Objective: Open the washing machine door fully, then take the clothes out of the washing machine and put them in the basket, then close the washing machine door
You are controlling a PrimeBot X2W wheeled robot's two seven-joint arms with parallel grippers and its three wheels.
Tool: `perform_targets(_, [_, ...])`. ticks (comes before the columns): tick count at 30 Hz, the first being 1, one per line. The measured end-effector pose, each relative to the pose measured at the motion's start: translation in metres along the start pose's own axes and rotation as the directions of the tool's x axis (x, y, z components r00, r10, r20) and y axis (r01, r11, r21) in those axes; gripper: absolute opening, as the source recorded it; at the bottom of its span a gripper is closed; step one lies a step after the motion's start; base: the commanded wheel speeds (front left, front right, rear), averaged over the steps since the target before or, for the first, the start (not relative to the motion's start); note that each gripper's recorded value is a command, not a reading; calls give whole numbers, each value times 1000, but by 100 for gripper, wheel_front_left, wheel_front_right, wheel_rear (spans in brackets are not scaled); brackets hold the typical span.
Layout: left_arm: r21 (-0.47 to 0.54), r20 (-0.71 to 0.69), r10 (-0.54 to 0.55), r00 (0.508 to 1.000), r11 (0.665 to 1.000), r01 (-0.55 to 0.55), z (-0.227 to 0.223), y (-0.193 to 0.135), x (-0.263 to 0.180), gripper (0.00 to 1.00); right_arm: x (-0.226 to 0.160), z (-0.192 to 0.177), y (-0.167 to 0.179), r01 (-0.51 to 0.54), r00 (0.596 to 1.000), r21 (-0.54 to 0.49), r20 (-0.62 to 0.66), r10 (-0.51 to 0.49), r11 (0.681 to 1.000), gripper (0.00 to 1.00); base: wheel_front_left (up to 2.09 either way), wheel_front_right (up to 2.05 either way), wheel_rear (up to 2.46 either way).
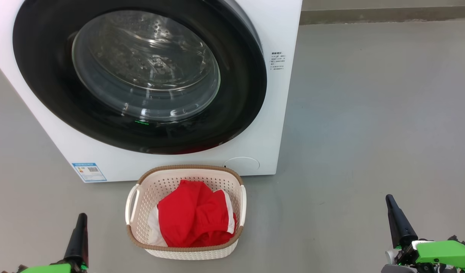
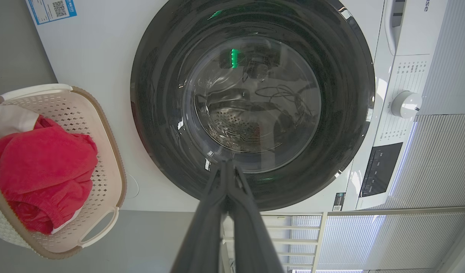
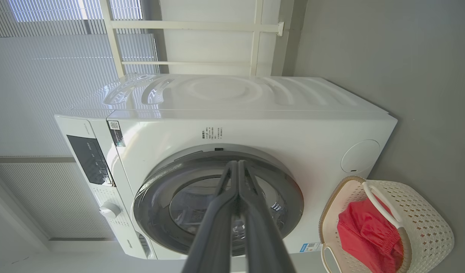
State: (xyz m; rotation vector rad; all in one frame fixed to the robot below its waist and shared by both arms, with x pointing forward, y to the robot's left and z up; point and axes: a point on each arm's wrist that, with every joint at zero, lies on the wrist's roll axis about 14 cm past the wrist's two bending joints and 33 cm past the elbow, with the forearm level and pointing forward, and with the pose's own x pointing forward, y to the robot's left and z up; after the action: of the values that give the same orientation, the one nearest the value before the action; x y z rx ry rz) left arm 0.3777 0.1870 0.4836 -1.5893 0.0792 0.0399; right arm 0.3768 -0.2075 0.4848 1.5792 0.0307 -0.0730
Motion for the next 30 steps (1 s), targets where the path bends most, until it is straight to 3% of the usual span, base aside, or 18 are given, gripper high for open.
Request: perform_targets(30, [4, 1, 1, 1000, 1000, -1, 1, 0, 0, 0, 0, 0, 0, 0, 1000, 0, 3, 0, 1000, 0, 0, 0, 0])
